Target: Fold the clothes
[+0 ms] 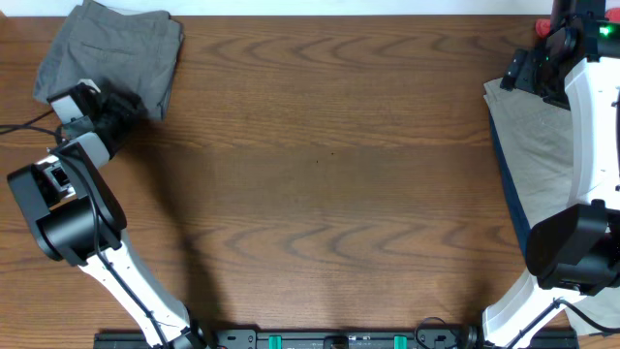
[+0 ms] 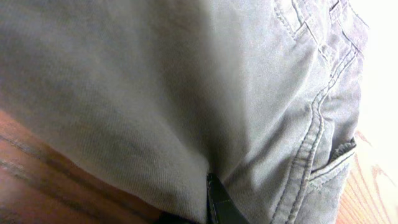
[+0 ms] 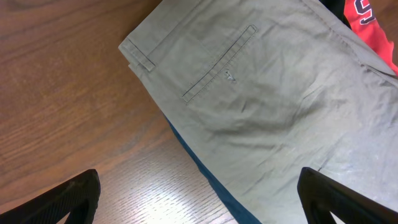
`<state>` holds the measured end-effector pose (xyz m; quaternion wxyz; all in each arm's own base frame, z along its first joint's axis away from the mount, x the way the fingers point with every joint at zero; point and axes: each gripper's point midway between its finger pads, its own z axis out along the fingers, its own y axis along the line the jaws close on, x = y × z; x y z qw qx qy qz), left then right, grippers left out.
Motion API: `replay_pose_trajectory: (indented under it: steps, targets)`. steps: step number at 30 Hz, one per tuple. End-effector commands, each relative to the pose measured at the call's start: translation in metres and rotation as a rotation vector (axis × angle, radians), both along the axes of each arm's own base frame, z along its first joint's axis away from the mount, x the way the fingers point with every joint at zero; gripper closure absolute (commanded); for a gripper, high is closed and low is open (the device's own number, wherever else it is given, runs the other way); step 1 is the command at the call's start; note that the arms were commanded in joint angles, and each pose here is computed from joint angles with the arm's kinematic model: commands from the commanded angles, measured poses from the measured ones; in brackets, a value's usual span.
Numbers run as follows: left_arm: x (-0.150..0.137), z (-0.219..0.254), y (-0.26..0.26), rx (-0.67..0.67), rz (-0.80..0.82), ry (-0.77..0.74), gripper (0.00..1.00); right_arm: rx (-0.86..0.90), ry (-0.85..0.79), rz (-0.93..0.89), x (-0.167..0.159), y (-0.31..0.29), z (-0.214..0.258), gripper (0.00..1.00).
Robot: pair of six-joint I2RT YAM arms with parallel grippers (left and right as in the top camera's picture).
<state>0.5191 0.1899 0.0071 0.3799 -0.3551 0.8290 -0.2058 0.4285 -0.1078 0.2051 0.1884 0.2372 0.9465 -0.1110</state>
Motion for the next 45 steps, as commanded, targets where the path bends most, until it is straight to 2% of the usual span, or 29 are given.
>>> replay_pose_trajectory:
  steps: [1, 14, 18, 19, 26, 36, 41, 45]
  targets:
    - [-0.001, -0.021, -0.011, 0.007, -0.004, 0.042, 0.93, -0.005, 0.007, 0.006, 0.0, -0.001, -0.002, 0.01]
    - [0.007, -0.025, -0.019, 0.061, 0.069, 0.07, 0.93, -0.005, 0.007, 0.006, 0.0, -0.001, -0.002, 0.01]
    - [0.002, -0.03, -0.021, 0.047, 0.067, 0.099, 0.46, -0.005, 0.007, 0.006, 0.0, -0.001, -0.002, 0.01]
    - [0.0, -0.03, -0.022, 0.041, 0.064, 0.107, 0.41, -0.005, 0.007, 0.006, 0.0, -0.001, -0.002, 0.01]
    - [-0.014, -0.01, -0.027, 0.019, 0.062, 0.162, 0.4, -0.005, 0.007, 0.006, 0.0, -0.001, -0.002, 0.01]
    - [-0.048, 0.097, -0.04, 0.034, 0.063, 0.155, 0.4, -0.005, 0.008, 0.006, 0.0, -0.001, -0.002, 0.01]
    - [-0.08, 0.147, -0.049, 0.035, 0.073, 0.158, 0.4, -0.005, 0.007, 0.007, 0.0, 0.0, -0.002, 0.01]
    - [-0.126, 0.167, -0.064, 0.007, 0.071, 0.245, 0.41, -0.005, 0.007, 0.006, 0.0, -0.001, -0.002, 0.01]
